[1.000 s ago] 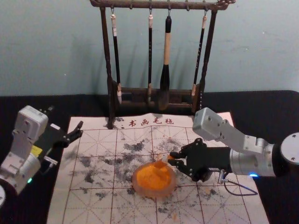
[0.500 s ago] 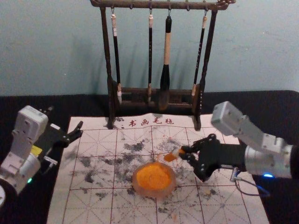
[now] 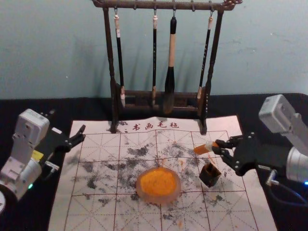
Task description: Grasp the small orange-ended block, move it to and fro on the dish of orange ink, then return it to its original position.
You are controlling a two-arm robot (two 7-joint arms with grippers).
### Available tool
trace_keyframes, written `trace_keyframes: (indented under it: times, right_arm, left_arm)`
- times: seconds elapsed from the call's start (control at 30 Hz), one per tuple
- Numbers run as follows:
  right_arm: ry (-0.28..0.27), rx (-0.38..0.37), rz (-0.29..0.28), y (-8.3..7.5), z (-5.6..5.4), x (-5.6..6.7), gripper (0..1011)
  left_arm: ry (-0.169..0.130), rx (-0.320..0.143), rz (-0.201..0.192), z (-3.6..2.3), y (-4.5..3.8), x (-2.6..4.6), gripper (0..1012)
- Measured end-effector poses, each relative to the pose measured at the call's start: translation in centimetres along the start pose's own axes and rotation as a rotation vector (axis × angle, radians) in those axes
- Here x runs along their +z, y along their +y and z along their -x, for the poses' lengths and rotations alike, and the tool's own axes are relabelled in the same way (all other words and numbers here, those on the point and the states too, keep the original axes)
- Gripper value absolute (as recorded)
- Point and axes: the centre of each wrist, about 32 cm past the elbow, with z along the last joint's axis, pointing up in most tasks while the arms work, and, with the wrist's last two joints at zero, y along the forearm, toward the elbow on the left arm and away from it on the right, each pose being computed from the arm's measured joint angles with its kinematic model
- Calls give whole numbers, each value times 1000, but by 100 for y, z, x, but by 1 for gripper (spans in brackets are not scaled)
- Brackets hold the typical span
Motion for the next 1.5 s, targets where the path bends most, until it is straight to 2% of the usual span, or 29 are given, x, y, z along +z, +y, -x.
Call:
trace_keyframes:
  times: [0.43, 0.73, 1.07, 1.5]
  right_arm:
    - [24, -15, 28, -241, 117, -64, 96]
    - [26, -4, 60, -324, 157, -94, 96]
    - [41, -8, 85, -332, 158, -132, 97]
    - [46, -20, 120, -262, 85, -159, 96]
  left_arm:
    - [0, 0, 0, 0, 0, 0, 1001]
    - [0, 0, 0, 0, 0, 0, 1002]
    - [0, 0, 0, 0, 0, 0, 1001]
    - [0, 0, 0, 0, 0, 0, 1001]
